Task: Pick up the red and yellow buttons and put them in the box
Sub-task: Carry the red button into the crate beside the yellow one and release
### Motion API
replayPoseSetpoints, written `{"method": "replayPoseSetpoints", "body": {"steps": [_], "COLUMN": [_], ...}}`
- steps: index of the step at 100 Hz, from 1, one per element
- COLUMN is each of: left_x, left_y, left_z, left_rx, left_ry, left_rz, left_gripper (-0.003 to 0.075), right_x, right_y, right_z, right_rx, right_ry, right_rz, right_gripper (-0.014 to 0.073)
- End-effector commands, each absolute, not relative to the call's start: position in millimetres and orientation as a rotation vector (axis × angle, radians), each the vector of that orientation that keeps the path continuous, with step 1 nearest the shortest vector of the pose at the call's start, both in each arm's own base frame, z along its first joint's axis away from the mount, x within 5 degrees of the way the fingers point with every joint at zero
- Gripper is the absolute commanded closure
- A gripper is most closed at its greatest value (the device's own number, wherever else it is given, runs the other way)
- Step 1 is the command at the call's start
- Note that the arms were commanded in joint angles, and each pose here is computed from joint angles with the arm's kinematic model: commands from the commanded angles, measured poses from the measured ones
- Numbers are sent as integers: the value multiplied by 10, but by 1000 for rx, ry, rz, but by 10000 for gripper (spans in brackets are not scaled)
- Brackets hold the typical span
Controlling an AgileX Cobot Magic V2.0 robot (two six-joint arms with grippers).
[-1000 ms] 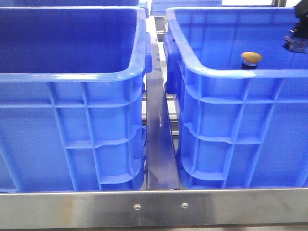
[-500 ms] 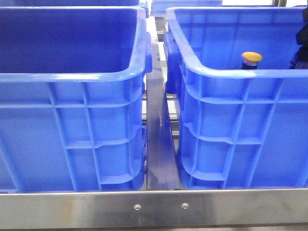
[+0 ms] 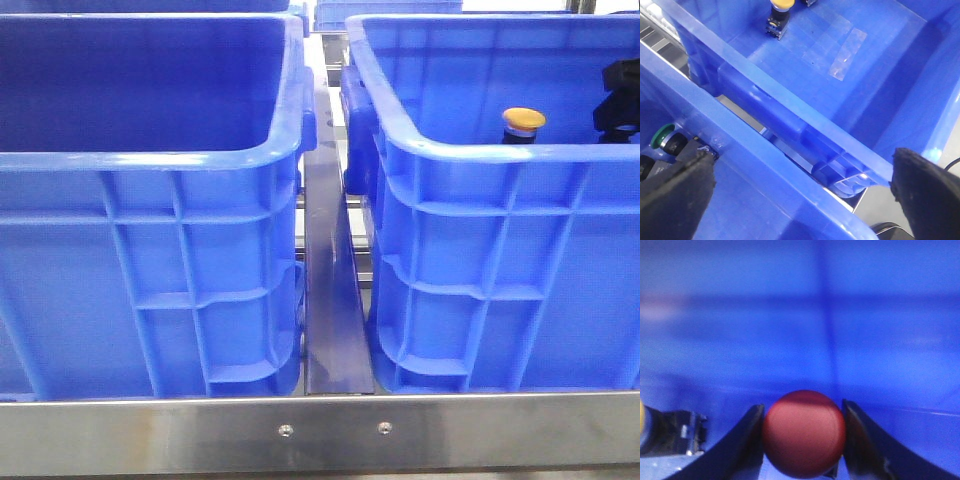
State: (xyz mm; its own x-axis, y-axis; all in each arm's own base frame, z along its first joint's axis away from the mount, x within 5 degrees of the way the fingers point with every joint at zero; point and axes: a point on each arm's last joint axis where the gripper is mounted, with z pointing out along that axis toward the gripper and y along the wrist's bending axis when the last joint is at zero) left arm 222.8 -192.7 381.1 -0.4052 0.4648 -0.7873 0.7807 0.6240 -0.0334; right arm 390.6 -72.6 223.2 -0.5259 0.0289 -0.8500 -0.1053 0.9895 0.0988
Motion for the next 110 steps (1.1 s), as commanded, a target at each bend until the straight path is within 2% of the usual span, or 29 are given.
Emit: {"method": "replayPoseSetpoints", "body": {"steps": [1,22,29,36,48,55,60,83,110], "left_x": [2185,2190,2189,2189,2191,2191,2191,2190,2168], "left_y": [-1893,-1894,-1894,-1894,-1894,-1894,-1894,-1894,-1878], "left_z": [4046,4052,4052,4052,4054,4055,4055,4053,4073], "left_rx": [897,892,892,892,891,890,890,891,870], "left_ry": [1968,1961,1961,1961,1959,1959,1959,1960,1970], "left_rz": [-558,-558,-558,-558,-558,-558,-558,-558,-572], "left_gripper": [50,50,50,50,50,50,50,50,51], "right_x": [3914,3924,3927,3926,3925,3925,3924,3903,3694], "right_y": [-702,-699,-688,-675,-671,-671,-670,-665,-606], "right_z": [2529,2497,2486,2489,2490,2490,2494,2542,2758], "right_rx": [-98,-113,-121,-129,-132,-132,-132,-135,-143], "right_ry": [2026,2032,2032,2029,2028,2028,2027,2016,1974], "right_rz": [157,157,173,187,192,192,192,188,176], "right_gripper": [625,620,572,452,183,83,46,33,39]}}
